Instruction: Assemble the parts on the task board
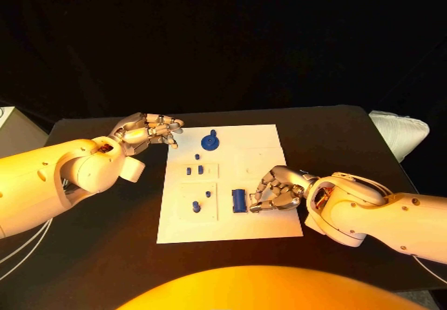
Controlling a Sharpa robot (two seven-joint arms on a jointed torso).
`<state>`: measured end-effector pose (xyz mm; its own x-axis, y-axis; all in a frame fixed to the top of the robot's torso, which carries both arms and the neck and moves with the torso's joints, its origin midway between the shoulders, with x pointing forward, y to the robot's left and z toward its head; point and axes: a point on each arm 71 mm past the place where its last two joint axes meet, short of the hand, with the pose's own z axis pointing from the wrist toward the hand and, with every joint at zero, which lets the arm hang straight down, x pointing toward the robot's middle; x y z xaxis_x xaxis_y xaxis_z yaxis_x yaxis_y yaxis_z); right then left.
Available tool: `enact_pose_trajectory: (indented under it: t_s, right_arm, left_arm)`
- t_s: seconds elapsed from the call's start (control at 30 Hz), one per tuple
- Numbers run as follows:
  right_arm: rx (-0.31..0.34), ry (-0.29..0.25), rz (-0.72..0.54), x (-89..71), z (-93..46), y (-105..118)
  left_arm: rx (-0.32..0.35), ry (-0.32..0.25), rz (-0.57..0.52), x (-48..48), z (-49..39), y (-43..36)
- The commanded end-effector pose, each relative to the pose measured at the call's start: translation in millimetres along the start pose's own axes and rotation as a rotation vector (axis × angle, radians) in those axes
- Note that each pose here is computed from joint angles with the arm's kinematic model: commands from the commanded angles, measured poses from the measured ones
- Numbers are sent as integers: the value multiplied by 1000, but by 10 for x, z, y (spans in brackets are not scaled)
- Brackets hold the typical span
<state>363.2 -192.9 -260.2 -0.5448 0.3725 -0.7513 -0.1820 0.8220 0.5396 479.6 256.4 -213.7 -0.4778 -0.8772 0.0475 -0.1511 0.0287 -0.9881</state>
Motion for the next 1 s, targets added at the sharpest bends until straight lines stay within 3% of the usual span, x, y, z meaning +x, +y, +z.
enact_pose_trajectory:
  t_s: [0.03,0.2,0.43,0.73,1.0]
  right_arm:
    - [-93,-32,135,-104,-73,20]
    - [-50,-87,158,-344,-198,-213]
    - [64,-132,40,-564,-383,-598]
    - [175,-128,-12,-478,-471,-726]
    - [218,-114,-45,-346,-434,-699]
  left_arm:
    - [8,12,-1,19,8,-5]
    - [9,14,-2,26,15,-1]
    - [11,16,-2,40,21,1]
    - [17,16,-3,58,22,0]
    - [19,17,-3,62,19,0]
